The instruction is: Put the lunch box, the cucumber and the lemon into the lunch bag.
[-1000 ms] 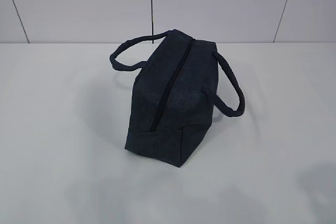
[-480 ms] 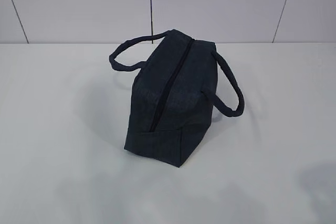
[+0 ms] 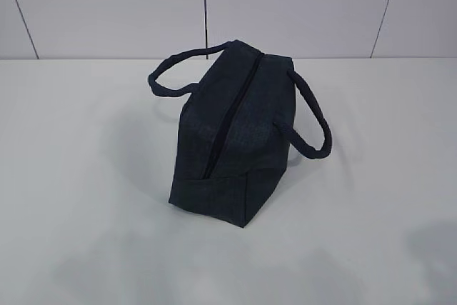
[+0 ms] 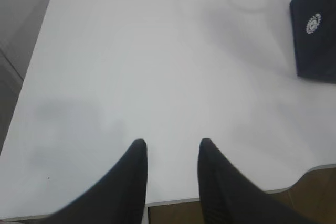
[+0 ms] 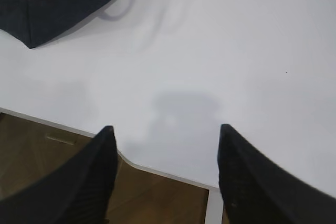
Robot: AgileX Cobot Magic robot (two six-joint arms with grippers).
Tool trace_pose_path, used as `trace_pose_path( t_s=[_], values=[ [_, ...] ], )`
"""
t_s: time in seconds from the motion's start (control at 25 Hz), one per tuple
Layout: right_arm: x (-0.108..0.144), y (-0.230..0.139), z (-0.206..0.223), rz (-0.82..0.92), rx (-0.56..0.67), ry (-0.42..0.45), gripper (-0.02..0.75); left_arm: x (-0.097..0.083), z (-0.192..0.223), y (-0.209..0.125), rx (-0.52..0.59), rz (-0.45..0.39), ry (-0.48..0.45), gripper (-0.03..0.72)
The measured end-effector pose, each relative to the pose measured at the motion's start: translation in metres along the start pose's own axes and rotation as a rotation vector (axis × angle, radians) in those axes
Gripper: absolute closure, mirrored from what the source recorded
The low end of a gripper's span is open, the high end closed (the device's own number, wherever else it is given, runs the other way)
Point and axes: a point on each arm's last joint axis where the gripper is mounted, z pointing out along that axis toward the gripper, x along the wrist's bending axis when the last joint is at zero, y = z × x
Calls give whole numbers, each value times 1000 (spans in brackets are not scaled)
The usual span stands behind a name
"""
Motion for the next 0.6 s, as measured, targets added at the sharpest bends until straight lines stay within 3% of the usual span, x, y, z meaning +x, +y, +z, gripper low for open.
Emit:
trace_pose_path(
  t_s=[0.6],
  values=[
    [2, 0, 0, 25, -3, 22, 265, 0, 0, 0, 0, -10, 19, 452]
  ],
)
